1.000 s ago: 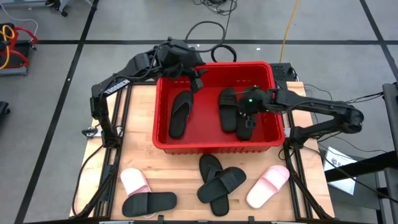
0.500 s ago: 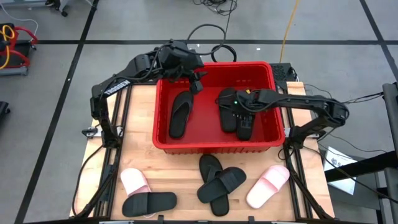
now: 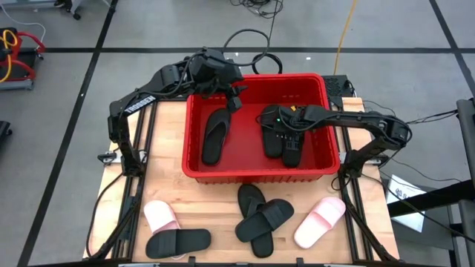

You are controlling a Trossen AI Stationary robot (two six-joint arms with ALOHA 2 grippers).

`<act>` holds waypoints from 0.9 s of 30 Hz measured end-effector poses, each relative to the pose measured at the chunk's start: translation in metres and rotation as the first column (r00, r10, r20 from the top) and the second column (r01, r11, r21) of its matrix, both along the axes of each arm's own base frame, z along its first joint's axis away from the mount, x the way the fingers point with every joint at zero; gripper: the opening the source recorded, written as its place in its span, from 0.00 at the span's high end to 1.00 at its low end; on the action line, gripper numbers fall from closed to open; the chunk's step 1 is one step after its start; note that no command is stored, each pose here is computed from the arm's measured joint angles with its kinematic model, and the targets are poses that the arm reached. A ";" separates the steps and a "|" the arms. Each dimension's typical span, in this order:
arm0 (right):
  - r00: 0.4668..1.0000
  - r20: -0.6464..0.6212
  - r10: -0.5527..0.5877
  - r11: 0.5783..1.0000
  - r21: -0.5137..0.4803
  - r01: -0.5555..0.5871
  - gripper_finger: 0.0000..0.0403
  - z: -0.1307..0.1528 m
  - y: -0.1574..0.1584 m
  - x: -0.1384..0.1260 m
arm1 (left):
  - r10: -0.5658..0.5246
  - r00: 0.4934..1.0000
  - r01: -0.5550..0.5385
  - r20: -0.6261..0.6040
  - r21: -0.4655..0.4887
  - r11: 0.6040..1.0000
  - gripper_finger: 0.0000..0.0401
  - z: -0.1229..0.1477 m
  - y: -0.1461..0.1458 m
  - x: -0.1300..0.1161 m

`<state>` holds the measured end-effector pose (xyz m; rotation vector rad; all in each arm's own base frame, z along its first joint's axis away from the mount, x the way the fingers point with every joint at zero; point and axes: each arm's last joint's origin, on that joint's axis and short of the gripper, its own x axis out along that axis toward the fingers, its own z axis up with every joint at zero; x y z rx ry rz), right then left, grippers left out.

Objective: Pick and place slides into bin
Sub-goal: Adjust the black slide in the red bin

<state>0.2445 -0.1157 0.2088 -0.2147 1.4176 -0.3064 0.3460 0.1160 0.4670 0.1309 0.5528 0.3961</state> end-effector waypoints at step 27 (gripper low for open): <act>0.996 -0.057 0.072 0.942 -0.323 -0.087 0.62 -0.003 -0.011 -0.009 | -0.007 1.000 0.008 -0.030 0.013 1.000 0.67 -0.002 0.001 -0.001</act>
